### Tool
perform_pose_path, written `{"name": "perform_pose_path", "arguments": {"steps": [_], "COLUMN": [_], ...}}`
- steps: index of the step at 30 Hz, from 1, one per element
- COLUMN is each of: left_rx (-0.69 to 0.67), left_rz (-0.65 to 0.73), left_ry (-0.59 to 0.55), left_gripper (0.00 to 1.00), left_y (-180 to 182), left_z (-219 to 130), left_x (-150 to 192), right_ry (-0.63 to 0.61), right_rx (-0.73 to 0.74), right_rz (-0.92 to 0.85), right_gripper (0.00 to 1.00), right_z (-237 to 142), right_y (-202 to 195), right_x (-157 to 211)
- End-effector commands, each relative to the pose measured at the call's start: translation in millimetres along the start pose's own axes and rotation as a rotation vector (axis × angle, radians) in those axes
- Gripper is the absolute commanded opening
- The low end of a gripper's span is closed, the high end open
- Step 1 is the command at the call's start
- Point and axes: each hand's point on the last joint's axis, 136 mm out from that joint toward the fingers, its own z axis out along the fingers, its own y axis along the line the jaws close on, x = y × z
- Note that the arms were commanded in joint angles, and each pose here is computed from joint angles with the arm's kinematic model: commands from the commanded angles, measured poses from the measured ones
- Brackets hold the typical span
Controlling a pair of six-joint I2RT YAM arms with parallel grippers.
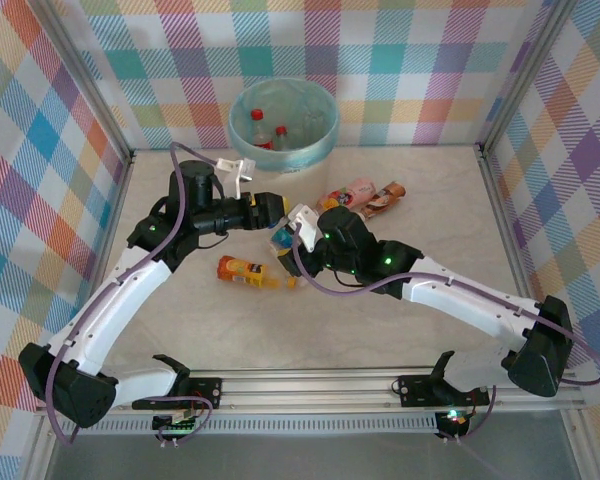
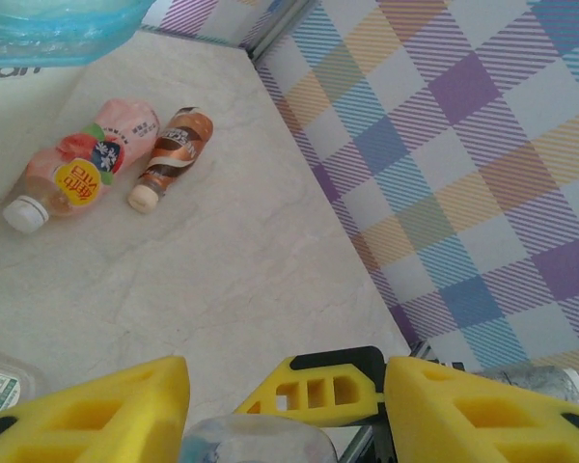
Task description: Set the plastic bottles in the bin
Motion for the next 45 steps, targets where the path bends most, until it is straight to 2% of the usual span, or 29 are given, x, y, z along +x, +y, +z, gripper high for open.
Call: {"name": "perform_pose_path", "arguments": {"steps": [1,3,10,17,21,35,37,41,45], "left_rx": [0.034,0.028,0.049,0.036,0.021,-0.014,-0.014,0.004,0.006], "left_rz": [0.027,0.026,0.023,0.006,0.01,0.004,0.009,0.012,0.031], "left_ry": [-0.008,-0.012,0.004,-0.007,-0.014,-0.002,-0.01,-0.026,-0.055], "left_gripper": [0.71,0.73,0.64,0.64,0.61,0.32,0.3,0.17,0.11], "left_y": [-13,-12,-14,-12,-7,2,0,-7,-15], "left_z": [-2,-2,1,1,4,11,11,10,5], "left_x": [-5,-6,-3,-5,-5,-6,-11,-20,-30], "right_ry": [-0.102,-0.102,-0.151,-0.189,-0.191,-0.229,-0.227,-0.233,-0.246], "right_rx": [0.001,0.014,0.012,-0.009,-0.021,-0.009,-0.011,-0.01,-0.006], "right_rz": [-0.023,-0.017,0.029,0.048,0.061,0.09,0.09,0.088,0.073], "right_gripper": [0.56,0.56,0.56,0.55,0.54,0.55,0.56,0.56,0.57], "right_z": [-5,-3,-6,-2,1,-5,-5,-7,-9], "right_y": [0,-4,-13,-15,-17,-27,-27,-27,-29], "right_x": [-32,-32,-45,-50,-54,-65,-65,-65,-70]}}
